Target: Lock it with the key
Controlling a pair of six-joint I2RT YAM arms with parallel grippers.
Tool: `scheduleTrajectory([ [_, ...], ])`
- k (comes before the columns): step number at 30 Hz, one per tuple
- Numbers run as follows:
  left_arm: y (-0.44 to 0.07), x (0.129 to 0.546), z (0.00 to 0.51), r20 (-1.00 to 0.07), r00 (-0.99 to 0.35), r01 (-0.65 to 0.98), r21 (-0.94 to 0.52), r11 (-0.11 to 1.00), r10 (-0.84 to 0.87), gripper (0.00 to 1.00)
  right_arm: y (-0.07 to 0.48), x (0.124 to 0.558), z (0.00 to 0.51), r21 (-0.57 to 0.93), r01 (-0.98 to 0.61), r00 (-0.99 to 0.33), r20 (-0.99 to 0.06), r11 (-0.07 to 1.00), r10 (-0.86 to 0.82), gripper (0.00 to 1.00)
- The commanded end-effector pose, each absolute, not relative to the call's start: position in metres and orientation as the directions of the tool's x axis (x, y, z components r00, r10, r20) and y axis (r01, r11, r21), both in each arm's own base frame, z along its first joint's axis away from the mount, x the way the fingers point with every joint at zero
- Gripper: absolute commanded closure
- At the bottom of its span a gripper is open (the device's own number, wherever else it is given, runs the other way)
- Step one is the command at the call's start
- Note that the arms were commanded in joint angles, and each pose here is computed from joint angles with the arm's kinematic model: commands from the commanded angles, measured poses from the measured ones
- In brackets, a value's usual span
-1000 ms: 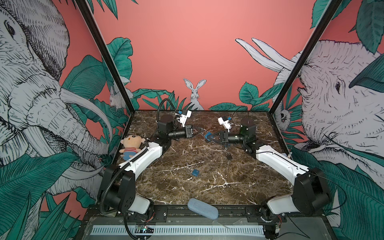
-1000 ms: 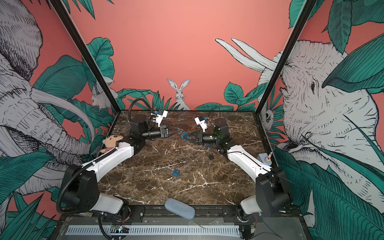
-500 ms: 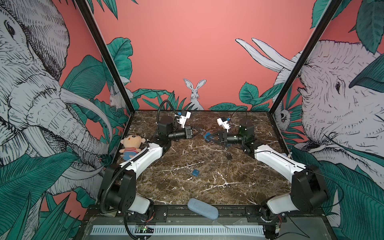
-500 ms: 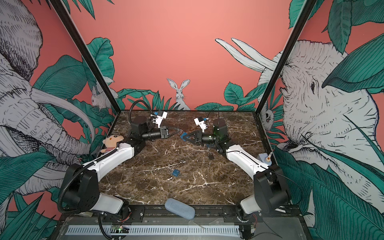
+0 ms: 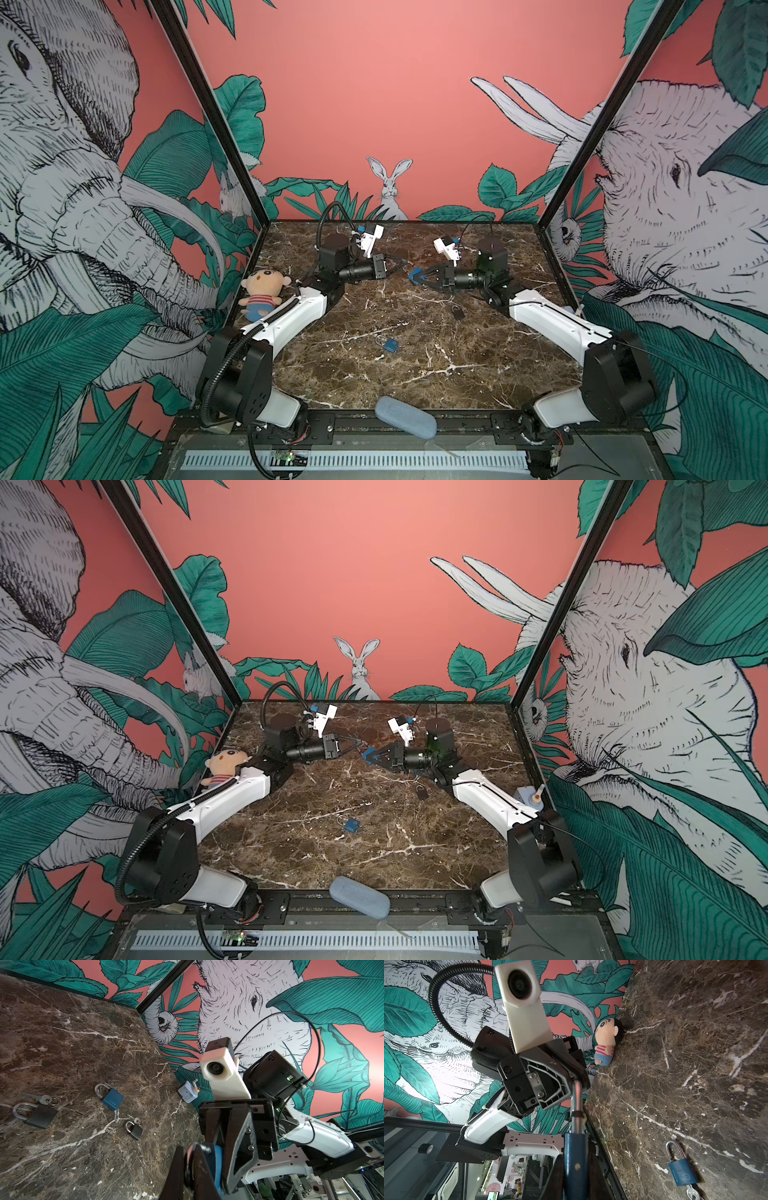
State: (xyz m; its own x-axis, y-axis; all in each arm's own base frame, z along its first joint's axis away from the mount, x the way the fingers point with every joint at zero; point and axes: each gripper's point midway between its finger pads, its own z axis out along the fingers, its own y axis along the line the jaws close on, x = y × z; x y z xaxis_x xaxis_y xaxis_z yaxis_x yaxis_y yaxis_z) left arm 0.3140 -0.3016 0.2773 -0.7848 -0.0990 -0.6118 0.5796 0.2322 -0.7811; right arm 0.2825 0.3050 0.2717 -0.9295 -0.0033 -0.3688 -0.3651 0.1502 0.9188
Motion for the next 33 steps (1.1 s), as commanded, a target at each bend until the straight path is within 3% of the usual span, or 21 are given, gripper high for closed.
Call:
scheduleTrajectory([
  [1, -0.332, 0.251, 0.246, -0.515, -0.849, 0.528, -0.838, 0.136, 0.119, 1.00, 0.317, 0.278, 0.334, 0.786, -0.617, -0.786, -0.618, 0.034, 0.034, 1.00],
  [11, -0.331, 0.259, 0.234, -0.529, -0.840, 0.542, -0.817, 0.198, 0.120, 1.00, 0.315, 0.269, 0.347, 0.789, -0.615, -0.789, -0.614, -0.016, 0.036, 1.00],
  [21, -0.333, 0.265, 0.239, -0.540, -0.835, 0.551, -0.814, 0.187, 0.108, 1.00, 0.312, 0.263, 0.350, 0.786, -0.618, -0.786, -0.617, -0.015, 0.040, 1.00],
  [33, -0.326, 0.241, 0.240, -0.531, -0.839, 0.543, -0.827, 0.144, 0.119, 1.00, 0.312, 0.270, 0.354, 0.777, -0.629, -0.776, -0.628, 0.000, 0.062, 1.00],
])
